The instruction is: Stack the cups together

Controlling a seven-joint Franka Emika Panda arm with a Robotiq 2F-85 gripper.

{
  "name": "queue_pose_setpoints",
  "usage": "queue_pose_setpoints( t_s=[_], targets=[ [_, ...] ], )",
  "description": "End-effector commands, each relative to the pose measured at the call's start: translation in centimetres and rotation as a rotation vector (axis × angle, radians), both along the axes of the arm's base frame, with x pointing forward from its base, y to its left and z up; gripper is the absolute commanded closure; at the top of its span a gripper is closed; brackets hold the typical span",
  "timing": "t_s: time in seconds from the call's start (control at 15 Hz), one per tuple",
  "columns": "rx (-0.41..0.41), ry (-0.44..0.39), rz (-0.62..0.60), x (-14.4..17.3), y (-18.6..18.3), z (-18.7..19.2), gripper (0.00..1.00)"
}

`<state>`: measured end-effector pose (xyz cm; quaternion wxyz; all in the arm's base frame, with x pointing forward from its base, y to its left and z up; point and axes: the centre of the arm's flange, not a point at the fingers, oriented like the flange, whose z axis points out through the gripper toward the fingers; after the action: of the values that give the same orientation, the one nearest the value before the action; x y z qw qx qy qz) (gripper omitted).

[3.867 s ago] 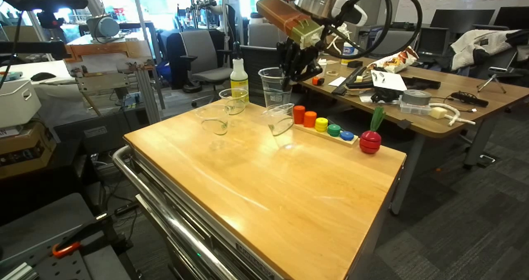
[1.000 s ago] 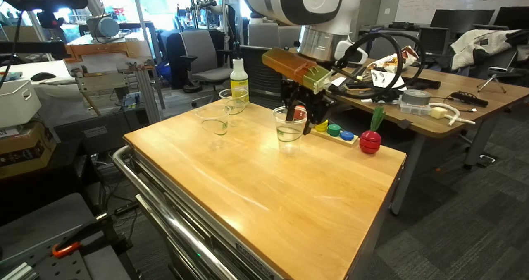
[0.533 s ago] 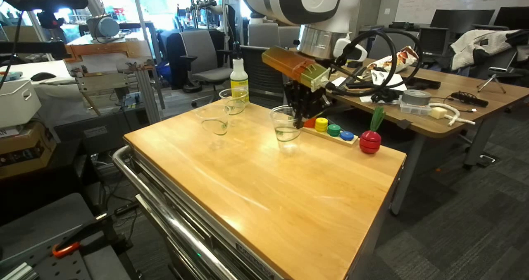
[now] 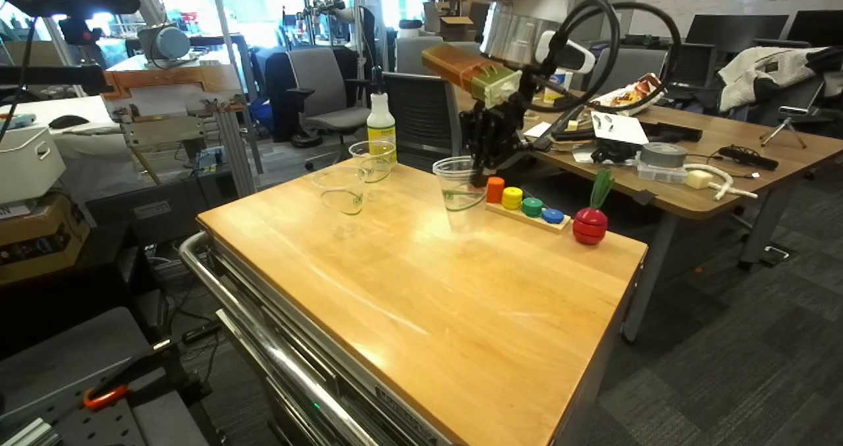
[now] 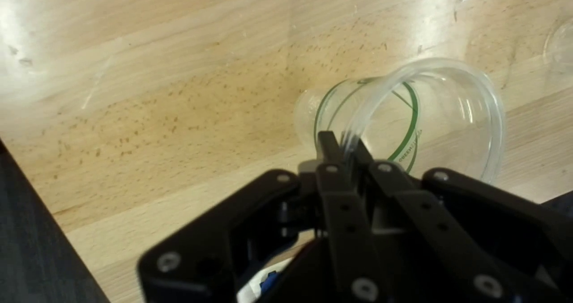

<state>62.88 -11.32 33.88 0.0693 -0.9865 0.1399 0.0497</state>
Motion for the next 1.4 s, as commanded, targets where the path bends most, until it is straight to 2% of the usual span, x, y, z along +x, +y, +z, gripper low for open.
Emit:
queue_pose_setpoints(
  t_s=[0.0,0.33,0.67,0.93,1.33],
  targets=[
    [-0.027,0.024,-0.039,0.4,0.9,6.3,0.94],
    [-0.018,-0.004,0.017,-2.6,4.0,13.6,0.94],
    [0.022,0.007,0.169,-7.2,8.3,17.4,0.94],
    [0.064,0.002,0.292,-9.1,10.8,17.5,0.94],
    [0.148,0.019,0.452,-10.7,12.7,14.3,0.94]
  ],
)
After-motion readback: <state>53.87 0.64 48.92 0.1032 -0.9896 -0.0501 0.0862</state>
